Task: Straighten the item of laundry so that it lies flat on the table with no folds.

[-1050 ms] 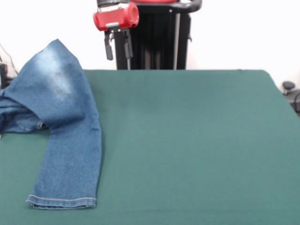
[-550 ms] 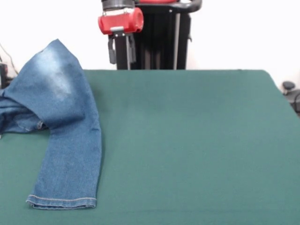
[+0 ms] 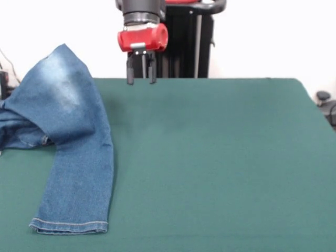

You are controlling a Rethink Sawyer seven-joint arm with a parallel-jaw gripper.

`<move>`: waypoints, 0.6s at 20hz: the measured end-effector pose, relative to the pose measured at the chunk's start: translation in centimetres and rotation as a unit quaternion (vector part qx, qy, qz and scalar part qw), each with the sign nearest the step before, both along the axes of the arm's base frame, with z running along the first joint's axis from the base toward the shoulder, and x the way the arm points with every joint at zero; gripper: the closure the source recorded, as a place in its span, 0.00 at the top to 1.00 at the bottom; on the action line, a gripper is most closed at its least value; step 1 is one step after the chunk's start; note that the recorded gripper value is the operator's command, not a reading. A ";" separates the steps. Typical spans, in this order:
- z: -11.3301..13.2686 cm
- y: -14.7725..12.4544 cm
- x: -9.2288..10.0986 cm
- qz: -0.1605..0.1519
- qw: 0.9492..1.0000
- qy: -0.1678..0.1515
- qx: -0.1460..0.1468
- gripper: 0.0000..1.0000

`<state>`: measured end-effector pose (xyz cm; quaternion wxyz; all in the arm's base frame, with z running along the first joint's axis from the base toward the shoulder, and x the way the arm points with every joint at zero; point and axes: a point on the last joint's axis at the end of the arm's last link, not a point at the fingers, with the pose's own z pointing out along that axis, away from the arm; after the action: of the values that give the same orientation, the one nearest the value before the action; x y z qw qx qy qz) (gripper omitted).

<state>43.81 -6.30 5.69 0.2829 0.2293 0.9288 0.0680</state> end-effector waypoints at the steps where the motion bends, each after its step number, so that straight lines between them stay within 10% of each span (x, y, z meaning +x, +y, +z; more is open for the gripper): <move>1: -0.2 -0.2 0.1 -0.009 1.000 -0.006 -0.006 1.00; 12: -0.5 -2.2 0.1 -0.071 0.995 -0.031 -0.064 1.00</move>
<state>43.91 -8.50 5.18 0.3297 0.2743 0.9034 -0.0044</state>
